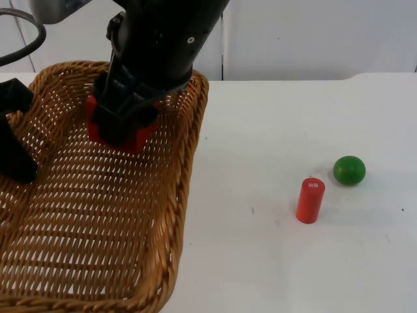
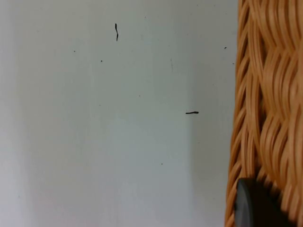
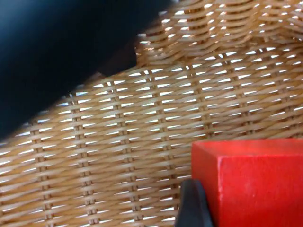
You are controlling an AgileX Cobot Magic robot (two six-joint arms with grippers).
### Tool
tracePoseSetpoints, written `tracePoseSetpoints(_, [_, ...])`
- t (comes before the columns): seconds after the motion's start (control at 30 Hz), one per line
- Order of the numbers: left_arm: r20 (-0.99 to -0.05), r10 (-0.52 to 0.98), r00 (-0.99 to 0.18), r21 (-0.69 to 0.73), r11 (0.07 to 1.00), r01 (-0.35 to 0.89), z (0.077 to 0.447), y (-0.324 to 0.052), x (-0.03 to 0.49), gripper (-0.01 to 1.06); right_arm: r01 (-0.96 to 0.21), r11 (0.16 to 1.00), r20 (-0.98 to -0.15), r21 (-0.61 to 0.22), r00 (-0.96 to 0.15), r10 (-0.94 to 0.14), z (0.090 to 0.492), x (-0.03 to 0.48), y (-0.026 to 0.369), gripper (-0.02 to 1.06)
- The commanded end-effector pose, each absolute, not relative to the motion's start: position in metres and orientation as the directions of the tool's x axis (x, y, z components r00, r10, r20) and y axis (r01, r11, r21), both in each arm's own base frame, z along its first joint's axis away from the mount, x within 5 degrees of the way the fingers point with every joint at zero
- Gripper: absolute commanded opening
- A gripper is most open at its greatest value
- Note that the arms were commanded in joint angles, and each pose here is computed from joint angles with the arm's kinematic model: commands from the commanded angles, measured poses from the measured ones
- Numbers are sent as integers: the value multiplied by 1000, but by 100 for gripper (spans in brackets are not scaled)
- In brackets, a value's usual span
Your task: Pick up the basket with the left hand and place the object to the left of the red cylinder into the basket with the right hand.
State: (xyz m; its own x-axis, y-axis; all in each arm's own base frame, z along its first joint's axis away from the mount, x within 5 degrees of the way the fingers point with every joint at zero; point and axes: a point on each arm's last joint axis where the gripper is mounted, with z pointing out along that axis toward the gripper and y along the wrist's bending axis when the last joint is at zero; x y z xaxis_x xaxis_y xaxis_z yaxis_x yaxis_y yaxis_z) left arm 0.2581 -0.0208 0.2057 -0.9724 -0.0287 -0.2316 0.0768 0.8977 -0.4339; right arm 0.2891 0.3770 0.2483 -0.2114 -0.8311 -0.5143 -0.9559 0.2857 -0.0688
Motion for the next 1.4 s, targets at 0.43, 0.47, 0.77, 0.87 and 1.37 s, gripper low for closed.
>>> tracePoseSetpoints(0.43, [-241, -55, -969, -464, 883, 66, 211, -23, 258, 0, -956, 285, -529, -73, -205, -823, 252, 287, 380, 84])
tracePoseSetpoints(0.47, [-241, -55, -969, -464, 883, 66, 211, -23, 258, 0, -956, 285, -529, -73, -205, -823, 252, 287, 380, 84])
tracePoseSetpoints(0.77, [-241, -55, -969, -464, 883, 66, 211, -23, 258, 0, -951, 294, -572, -98, -188, -799, 279, 284, 371, 84])
tracePoseSetpoints(0.87, [-241, -55, -969, -464, 883, 66, 211, -23, 258, 0, -944, 314, -599, -103, -193, -777, 300, 284, 361, 84])
tracePoseSetpoints(1.37, [-243, -47, -969, -459, 886, 72, 211, -22, 257, 0, -908, 412, -654, -80, -264, -709, 379, 278, 289, 84])
